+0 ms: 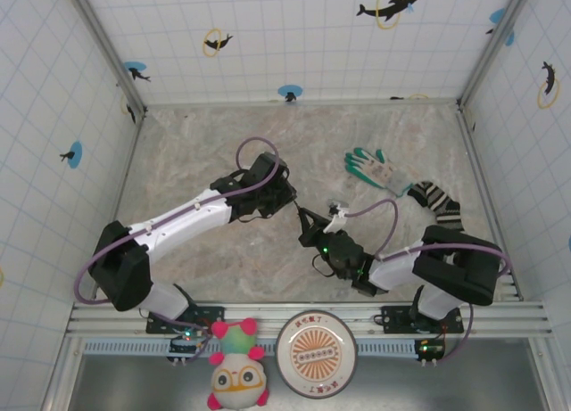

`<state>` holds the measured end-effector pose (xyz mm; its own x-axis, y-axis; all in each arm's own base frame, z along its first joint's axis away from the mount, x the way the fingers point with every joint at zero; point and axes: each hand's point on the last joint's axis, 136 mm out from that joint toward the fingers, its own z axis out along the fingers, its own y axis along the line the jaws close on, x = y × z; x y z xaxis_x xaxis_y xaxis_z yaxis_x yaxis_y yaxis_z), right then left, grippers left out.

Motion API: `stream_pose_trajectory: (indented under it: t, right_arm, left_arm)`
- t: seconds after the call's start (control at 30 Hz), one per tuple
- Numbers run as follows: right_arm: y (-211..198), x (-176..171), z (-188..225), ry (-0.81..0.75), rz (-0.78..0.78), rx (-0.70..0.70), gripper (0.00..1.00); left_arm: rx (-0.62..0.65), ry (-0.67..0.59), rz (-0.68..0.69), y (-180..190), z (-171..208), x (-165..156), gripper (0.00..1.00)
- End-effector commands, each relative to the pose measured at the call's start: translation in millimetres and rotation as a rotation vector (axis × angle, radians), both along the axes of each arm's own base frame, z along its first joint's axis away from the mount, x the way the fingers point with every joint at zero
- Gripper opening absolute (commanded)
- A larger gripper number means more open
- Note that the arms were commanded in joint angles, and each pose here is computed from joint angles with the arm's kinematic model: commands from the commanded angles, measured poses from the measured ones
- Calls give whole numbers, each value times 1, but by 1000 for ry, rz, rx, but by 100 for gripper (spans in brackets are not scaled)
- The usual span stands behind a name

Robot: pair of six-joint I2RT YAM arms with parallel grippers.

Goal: Unlock with the key

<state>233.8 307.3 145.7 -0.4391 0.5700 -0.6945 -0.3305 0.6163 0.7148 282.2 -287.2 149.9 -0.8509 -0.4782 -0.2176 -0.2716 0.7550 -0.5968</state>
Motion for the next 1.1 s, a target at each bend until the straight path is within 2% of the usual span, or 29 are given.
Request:
stream_pose_trajectory:
  t: [0.0, 1.07]
  right_arm:
    - [11, 3, 25, -25, -5, 110, 0]
    - [12, 3, 15, 31, 0, 135, 0]
  left_arm:
    - [-9, -17, 18, -4, 10, 4, 24]
    - [-35, -71, 47, 2, 27, 7, 24]
